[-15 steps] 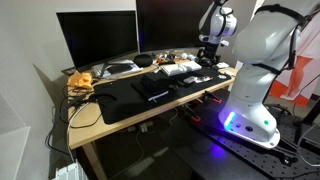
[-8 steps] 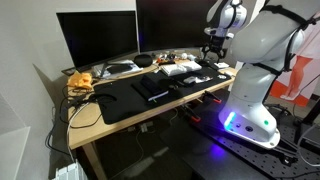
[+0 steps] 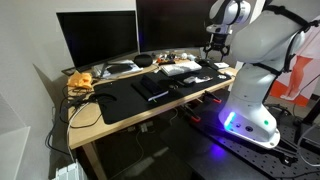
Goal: Move the white object near the mouse to the left
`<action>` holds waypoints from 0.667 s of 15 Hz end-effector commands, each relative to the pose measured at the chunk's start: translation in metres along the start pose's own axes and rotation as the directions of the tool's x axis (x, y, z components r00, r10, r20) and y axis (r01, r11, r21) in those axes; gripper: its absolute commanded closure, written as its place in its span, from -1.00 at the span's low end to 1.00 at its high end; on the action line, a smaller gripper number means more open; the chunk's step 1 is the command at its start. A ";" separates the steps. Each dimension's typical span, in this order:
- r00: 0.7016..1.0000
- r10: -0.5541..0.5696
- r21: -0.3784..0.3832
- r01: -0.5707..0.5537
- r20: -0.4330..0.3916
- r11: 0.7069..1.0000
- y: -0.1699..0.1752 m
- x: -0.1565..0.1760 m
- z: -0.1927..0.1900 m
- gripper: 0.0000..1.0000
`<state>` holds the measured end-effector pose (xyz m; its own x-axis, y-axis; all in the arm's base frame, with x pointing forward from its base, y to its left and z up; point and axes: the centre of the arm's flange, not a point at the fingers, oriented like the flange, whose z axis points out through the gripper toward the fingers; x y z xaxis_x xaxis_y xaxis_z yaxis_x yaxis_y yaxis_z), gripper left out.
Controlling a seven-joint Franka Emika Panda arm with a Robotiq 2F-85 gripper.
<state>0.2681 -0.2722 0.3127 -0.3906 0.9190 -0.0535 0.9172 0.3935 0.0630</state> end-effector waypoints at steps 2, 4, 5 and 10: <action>0.988 -0.153 0.023 0.154 -0.023 0.988 -0.014 0.002 -0.007 -1.00; 0.982 -0.185 0.035 0.186 -0.028 0.982 -0.016 0.002 -0.005 -1.00; 0.981 -0.192 0.037 0.193 -0.031 0.981 -0.020 0.002 -0.007 -1.00; 0.985 -0.172 0.044 0.173 -0.026 0.984 -0.012 0.006 0.001 -1.00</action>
<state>0.2550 -0.2708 0.3111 -0.5444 0.8380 -0.0379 0.8383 0.5451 0.0089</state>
